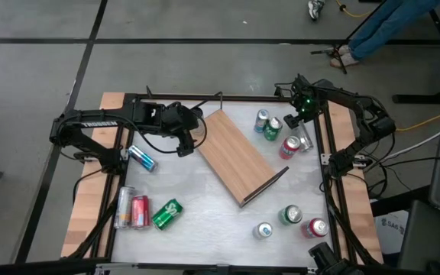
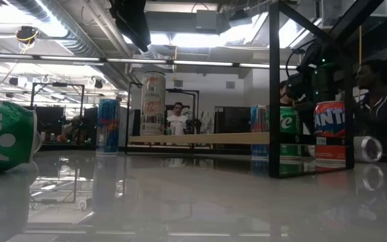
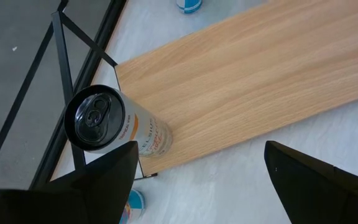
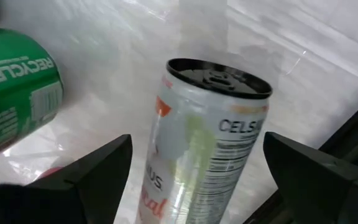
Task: Place canned beverage on shelf
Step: Put the top white yellow soda can on the shelf aligned with the other white yellow soda can
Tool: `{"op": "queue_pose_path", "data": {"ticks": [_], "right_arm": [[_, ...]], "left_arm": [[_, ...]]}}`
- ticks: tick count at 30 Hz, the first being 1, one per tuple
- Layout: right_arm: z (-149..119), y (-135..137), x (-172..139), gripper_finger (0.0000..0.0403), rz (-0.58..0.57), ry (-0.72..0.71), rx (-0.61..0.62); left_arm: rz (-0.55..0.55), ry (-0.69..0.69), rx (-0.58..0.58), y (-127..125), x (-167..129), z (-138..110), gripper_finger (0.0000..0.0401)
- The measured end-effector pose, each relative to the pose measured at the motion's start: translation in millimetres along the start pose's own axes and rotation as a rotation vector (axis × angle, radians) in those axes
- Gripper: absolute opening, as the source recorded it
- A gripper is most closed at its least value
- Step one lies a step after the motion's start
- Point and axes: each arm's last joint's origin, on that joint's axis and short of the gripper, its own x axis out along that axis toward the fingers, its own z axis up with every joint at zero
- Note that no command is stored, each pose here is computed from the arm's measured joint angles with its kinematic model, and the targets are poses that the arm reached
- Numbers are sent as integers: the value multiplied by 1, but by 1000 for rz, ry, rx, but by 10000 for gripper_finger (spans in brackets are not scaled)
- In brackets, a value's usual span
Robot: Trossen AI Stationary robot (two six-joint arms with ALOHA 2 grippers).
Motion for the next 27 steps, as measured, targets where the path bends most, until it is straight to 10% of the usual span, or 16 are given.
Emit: {"op": "queue_pose_path", "data": {"ticks": [27], "right_arm": [[-4,14,13,351,-108,-8,-47]], "left_arm": [[0,-1,-1,0,0,0,339]]}}
